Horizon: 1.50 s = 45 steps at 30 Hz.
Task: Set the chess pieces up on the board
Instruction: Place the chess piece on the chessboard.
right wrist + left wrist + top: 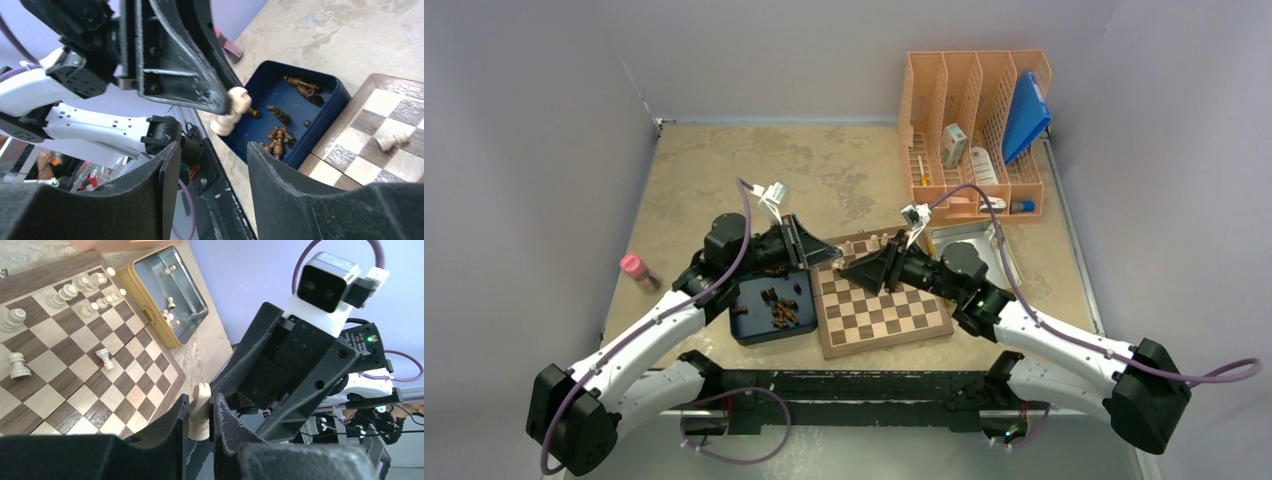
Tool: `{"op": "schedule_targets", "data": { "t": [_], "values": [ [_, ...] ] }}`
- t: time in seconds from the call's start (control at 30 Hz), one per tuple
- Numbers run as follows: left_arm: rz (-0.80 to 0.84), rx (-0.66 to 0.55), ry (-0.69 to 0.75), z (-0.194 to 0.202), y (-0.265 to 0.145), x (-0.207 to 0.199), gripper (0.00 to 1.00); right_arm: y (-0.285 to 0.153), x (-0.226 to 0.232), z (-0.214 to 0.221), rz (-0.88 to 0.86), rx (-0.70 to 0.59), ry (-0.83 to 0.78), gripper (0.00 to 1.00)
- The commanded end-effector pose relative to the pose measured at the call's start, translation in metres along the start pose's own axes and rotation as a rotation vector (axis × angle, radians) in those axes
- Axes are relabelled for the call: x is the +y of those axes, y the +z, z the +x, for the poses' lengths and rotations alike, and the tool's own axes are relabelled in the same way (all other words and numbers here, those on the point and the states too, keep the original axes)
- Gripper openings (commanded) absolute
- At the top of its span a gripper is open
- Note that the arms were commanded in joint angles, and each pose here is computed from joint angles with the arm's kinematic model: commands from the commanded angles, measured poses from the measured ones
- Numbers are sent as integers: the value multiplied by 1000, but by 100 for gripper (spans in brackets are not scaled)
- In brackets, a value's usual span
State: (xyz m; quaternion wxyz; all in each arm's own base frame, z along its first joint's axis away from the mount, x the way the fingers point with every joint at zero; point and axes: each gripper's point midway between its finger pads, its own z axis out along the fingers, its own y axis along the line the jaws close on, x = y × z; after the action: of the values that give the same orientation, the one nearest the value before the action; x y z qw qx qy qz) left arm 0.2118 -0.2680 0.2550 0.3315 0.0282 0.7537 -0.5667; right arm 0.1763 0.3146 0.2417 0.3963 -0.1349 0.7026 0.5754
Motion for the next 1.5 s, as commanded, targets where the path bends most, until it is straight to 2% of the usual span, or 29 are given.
{"op": "schedule_targets", "data": {
  "t": [0.0,0.37,0.63,0.87,0.93,1.03,1.17,1.37,1.47],
  "values": [
    [68,-18,16,-6,2,-12,7,8,37,-31,-98,-85,-15,54],
    [86,-11,18,-4,0,-16,7,24,26,-26,-57,-85,25,52],
    [98,13,15,4,1,-13,7,30,21,-25,-55,-90,20,42],
    [110,43,25,6,-1,-19,9,34,20,-22,-56,-65,-18,16],
    [96,60,54,5,-4,-22,14,29,16,-18,-40,-46,-73,12],
    [20,120,67,10,-13,-20,28,15,10,-11,-24,-34,-157,10],
    [14,195,111,18,-30,-33,44,0,22,-6,-86,-6,-277,8],
    [43,309,218,24,-40,-47,47,3,24,3,-114,81,-357,7],
    [118,377,223,27,-40,-60,47,5,27,5,-137,98,-356,7]
  ]
}}
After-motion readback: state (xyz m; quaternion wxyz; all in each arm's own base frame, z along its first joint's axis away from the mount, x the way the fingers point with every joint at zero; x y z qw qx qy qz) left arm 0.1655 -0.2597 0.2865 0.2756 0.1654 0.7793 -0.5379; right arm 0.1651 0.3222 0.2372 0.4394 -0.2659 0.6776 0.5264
